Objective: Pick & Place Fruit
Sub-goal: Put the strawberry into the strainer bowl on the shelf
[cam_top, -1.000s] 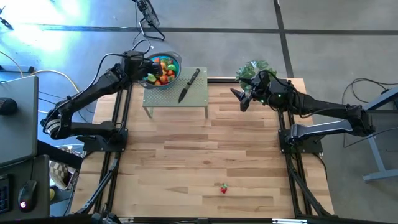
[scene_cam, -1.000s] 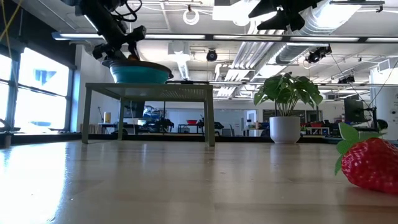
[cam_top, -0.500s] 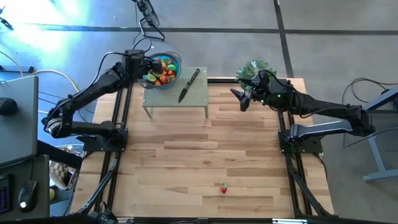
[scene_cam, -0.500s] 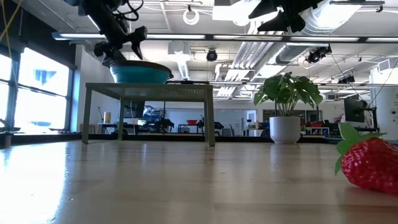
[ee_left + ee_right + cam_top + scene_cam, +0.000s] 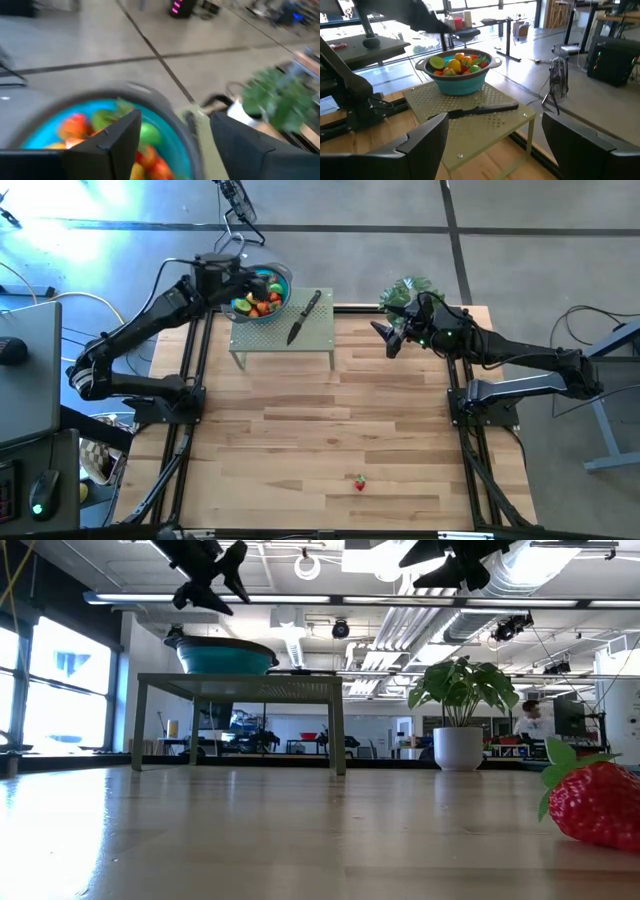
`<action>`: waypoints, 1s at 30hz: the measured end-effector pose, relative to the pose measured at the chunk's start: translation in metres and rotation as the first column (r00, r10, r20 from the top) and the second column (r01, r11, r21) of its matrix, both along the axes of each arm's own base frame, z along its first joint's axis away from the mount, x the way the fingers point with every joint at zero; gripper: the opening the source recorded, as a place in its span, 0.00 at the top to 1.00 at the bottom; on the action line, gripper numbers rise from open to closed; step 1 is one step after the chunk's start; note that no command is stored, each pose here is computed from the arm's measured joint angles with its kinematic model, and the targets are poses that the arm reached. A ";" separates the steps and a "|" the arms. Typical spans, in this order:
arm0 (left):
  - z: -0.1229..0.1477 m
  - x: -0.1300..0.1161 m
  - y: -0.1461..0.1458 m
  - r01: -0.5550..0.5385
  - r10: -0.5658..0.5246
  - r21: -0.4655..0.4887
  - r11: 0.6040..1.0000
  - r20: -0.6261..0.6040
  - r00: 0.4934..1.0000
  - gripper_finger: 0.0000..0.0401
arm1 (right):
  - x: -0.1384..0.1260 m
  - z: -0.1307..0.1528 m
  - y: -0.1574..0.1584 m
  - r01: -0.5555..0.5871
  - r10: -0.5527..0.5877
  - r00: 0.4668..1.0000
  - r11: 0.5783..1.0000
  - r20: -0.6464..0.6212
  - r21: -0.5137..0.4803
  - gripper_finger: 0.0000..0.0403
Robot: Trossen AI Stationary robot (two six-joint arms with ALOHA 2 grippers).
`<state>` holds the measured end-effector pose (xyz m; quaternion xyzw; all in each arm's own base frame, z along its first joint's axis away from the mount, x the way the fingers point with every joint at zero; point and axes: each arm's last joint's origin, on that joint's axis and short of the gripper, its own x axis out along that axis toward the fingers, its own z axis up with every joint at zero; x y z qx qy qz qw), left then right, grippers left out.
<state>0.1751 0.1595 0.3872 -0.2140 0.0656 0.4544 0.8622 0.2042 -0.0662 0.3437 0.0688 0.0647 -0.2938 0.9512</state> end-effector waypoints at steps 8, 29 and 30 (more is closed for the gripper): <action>0.005 0.025 -0.033 0.185 -0.186 0.064 0.981 0.000 0.983 0.65 | 0.000 0.006 -0.001 0.001 0.001 1.000 0.999 0.030 -0.055 0.22; 0.021 0.066 -0.120 0.510 -0.538 0.235 0.827 0.074 0.839 0.95 | 0.003 0.001 0.006 -0.191 0.182 0.979 0.974 0.087 0.120 0.22; 0.020 0.069 -0.126 0.511 -0.540 0.235 0.827 0.076 0.838 0.96 | 0.004 0.001 0.007 -0.211 0.202 0.976 0.970 0.088 0.123 0.22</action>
